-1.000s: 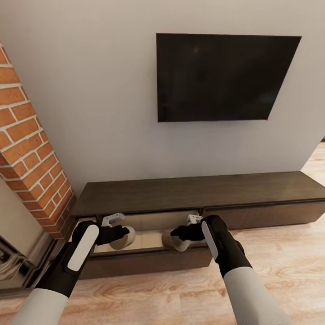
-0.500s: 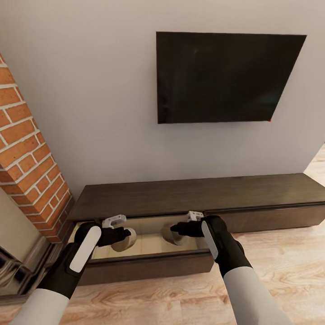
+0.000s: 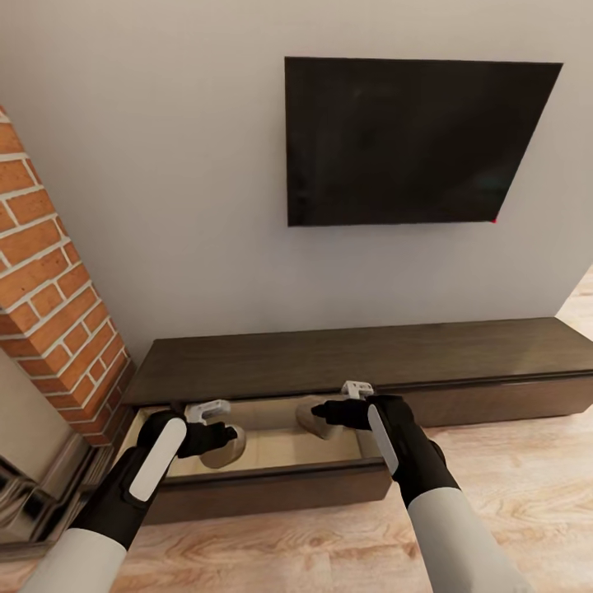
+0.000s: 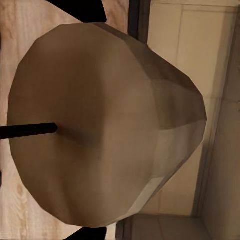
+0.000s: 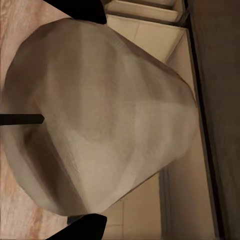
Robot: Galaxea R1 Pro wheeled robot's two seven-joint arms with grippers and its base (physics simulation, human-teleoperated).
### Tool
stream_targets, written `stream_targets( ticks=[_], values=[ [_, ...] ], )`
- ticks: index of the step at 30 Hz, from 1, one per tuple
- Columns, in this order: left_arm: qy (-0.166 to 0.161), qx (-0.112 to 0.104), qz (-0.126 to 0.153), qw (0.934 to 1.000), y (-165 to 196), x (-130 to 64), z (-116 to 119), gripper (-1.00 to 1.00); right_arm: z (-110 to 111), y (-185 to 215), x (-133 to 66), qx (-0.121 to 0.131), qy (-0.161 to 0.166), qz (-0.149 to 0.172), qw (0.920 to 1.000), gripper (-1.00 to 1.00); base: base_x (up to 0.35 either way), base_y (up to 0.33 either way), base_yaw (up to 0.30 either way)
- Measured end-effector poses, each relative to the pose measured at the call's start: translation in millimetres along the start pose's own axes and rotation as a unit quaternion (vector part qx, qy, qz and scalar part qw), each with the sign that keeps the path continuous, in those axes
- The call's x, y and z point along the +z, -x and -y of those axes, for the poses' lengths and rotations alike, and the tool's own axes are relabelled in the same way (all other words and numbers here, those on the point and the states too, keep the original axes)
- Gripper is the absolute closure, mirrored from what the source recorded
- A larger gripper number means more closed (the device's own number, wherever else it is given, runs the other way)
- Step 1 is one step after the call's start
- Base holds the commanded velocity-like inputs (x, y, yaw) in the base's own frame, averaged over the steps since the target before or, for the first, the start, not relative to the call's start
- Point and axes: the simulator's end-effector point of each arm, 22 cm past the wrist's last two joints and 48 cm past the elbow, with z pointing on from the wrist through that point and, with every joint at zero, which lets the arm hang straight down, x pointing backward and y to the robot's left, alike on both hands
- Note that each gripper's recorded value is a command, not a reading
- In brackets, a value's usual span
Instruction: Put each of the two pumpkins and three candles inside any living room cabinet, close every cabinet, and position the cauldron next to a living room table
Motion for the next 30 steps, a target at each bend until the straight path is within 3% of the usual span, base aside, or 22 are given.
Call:
stream_targets(
  ticks=[7, 14, 30],
  values=[
    [-0.001, 0.000, 0.000, 1.0000, 0, 0.6, 1, 1.00, 4, -22, 9.5, 0.006, -0.003, -0.027, 0.9996, 1.00, 0.150, 0.000, 0.000],
    [-0.001, -0.002, -0.003, 1.0000, -3, 1.9, 0, 1.00, 16, -69, 24.9, 0.019, -0.018, -0.082, 0.9963, 1.00, 0.154, 0.000, 0.000],
    [0.022, 0.000, -0.030, 0.9993, -22, 15.4, -14, 1.00, 22, -79, 26.5, 0.022, -0.032, -0.095, 0.9947, 1.00, 0.126, 0.000, 0.000]
  ],
)
